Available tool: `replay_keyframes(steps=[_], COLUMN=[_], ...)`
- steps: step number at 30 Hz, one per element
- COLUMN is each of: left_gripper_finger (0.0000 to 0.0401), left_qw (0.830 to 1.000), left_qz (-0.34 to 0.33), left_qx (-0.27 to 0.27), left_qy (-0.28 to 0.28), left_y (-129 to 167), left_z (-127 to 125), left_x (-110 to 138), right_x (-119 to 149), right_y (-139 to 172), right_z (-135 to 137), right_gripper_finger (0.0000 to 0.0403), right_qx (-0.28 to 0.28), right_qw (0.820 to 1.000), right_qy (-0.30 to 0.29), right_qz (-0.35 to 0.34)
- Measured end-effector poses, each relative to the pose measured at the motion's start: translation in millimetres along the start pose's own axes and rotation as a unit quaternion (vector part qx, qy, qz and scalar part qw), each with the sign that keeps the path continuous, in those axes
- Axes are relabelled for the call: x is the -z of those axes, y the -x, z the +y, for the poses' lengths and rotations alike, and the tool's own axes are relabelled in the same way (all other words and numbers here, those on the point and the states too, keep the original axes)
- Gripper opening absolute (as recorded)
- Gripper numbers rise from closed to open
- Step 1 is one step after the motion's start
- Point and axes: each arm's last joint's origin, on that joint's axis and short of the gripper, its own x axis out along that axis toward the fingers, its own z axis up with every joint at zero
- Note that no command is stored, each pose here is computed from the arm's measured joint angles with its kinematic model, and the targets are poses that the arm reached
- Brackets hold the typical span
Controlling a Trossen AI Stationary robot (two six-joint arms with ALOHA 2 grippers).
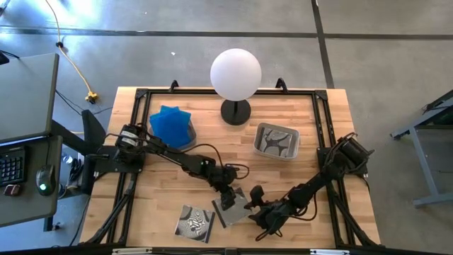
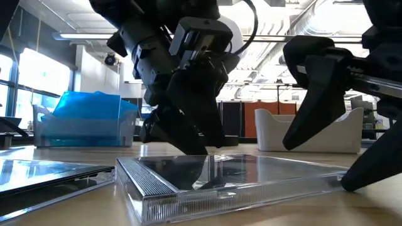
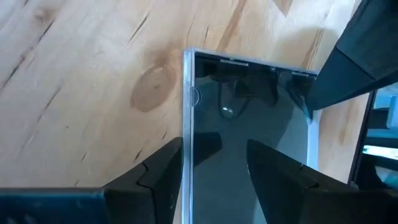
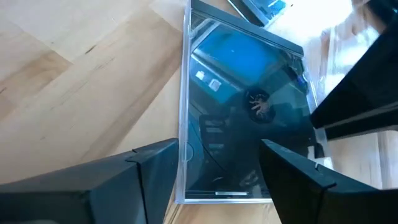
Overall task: Pick & place jewel cases by type
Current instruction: Put the right black cd case into the gray bin
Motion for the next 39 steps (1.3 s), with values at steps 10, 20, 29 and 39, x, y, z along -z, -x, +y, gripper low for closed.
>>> replay_keyframes(steps=[10,20,29,39], left_gripper_finger=[0.0177,0.0177,0.0177,0.0177], left_qw=[1.0,1.0,0.997,0.993], left_qz=[0.01,0.013,-0.003,-0.036], left_qx=[0.015,0.003,-0.034,-0.044], left_qy=[-0.018,-0.012,-0.069,-0.099], left_y=[2,3,11,18], left_z=[-10,-12,-25,-35], left_x=[-6,-7,-22,-34], right_x=[3,4,3,10], right_y=[1,7,17,23], right_z=[-1,6,10,11], right_gripper_finger=[0.0216,0.0216,0.0216,0.0216], right_qx=[0.023,0.06,0.074,0.085], right_qw=[0.999,0.997,0.995,0.994], right_qy=[0.02,0.04,0.049,0.018], right_qz=[0.021,0.031,0.037,0.073])
